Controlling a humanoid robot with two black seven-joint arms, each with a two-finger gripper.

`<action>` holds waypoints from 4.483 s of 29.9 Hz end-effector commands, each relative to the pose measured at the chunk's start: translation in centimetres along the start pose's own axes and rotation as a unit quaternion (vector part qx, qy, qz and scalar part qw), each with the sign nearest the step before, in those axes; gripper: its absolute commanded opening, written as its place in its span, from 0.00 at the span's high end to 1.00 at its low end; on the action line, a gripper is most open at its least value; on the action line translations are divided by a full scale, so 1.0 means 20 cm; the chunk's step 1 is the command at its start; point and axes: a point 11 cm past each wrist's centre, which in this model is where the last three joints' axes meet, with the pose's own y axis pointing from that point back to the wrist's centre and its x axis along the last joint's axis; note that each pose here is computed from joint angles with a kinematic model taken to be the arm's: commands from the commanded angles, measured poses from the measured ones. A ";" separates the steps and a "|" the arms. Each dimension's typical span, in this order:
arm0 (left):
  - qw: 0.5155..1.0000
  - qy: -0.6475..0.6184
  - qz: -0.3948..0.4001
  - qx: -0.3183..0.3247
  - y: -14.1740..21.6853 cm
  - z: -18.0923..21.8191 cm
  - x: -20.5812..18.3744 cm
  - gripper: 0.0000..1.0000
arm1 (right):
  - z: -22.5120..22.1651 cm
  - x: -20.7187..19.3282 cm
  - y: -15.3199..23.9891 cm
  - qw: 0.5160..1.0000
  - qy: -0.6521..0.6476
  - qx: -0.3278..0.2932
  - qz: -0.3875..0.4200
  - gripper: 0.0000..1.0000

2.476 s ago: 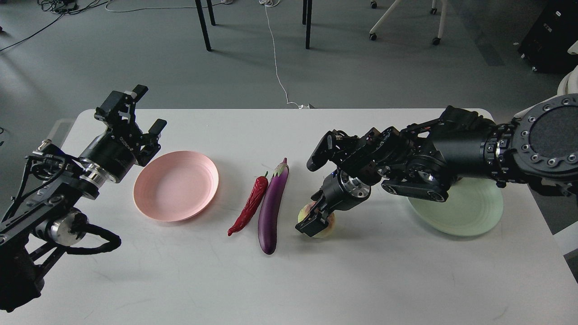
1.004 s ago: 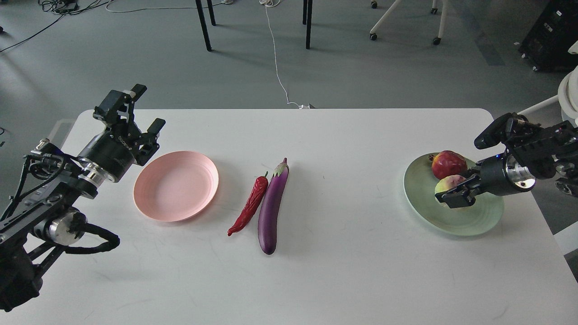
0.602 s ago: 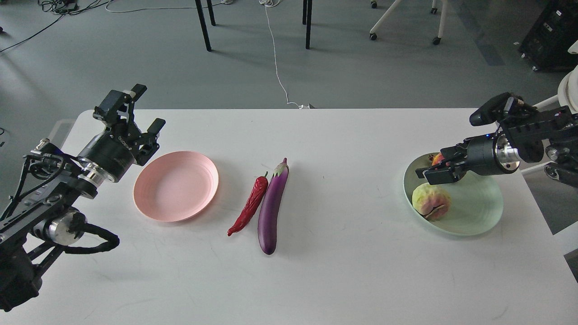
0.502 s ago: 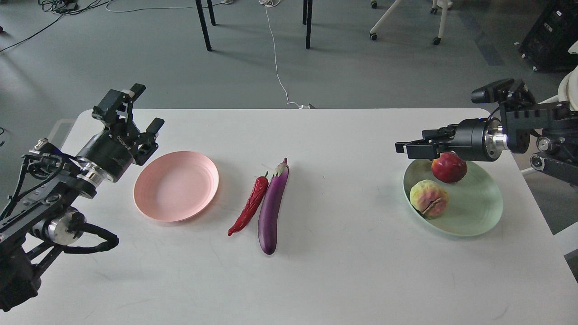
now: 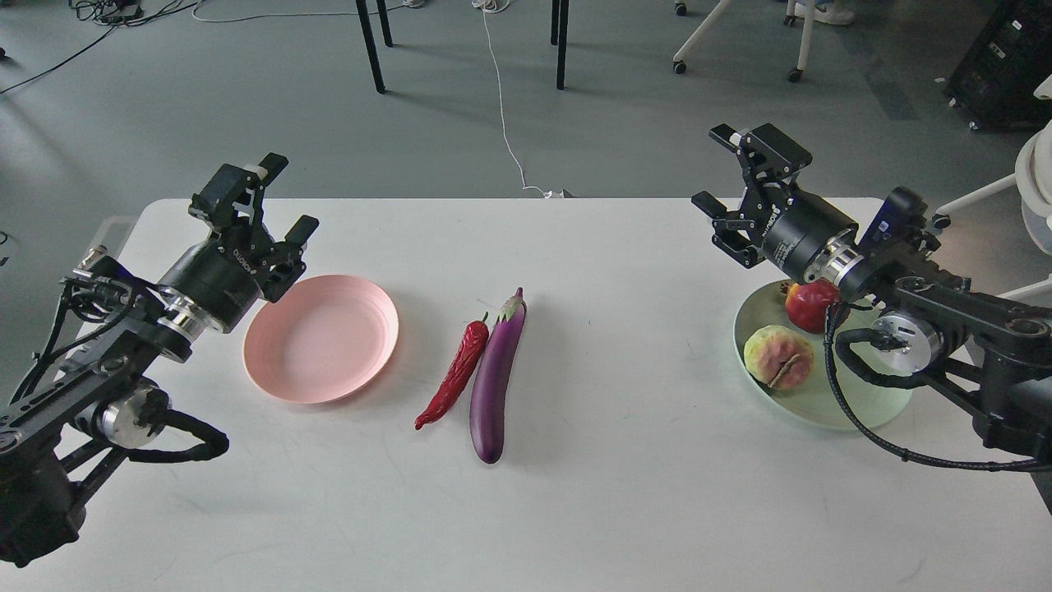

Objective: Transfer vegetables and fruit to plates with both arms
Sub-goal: 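Raise the right gripper away from the green plate, then reach the left gripper to the purple eggplant and grasp it, then lift the eggplant and lower it onto the pink plate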

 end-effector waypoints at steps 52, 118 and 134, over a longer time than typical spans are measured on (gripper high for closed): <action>0.637 -0.604 -0.450 0.165 -0.19 -0.51 -0.78 0.16 | 0.02 0.51 0.46 0.989 -0.088 0.030 0.115 0.05; 0.748 -0.552 -0.316 0.190 -0.18 0.15 -0.19 0.88 | 0.05 0.50 0.47 0.989 -0.090 0.024 0.115 0.05; 0.752 -0.522 -0.252 0.313 0.12 -0.08 0.30 0.80 | 0.07 0.49 0.46 0.990 -0.090 0.022 0.111 0.05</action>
